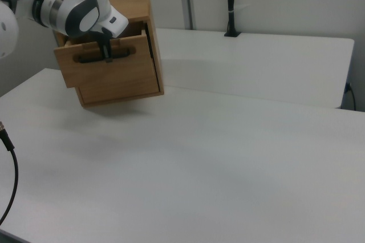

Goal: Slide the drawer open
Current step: 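Pull the handle outward, sliding the drawer out of the cabinet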

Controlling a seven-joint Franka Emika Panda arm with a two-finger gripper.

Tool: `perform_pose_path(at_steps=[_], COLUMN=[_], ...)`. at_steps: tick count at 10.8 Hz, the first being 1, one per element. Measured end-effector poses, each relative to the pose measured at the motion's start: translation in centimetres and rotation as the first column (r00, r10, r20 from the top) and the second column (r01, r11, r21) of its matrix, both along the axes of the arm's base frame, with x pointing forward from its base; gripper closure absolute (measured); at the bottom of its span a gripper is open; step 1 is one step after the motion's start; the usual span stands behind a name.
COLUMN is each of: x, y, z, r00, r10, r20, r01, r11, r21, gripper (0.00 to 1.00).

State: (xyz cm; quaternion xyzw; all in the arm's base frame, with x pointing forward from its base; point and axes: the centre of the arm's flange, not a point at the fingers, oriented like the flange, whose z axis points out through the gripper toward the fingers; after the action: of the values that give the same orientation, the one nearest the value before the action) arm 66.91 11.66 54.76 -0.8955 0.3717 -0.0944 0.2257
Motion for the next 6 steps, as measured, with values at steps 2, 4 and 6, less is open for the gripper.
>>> perform_pose_path(at_steps=[2,4,6], x=[-0.7,-1.3,-1.9], y=[-1.0,-1.8,-2.7], z=[0.1,0.2,0.3], r00=[0.999,0.998,0.995], r10=[0.016,0.028,0.041], r20=[-0.034,-0.063,-0.09], r01=[-0.017,-0.029,-0.043], r11=[1.0,0.999,0.999], r21=[-0.01,-0.017,-0.024], gripper=[0.85,0.85,0.85])
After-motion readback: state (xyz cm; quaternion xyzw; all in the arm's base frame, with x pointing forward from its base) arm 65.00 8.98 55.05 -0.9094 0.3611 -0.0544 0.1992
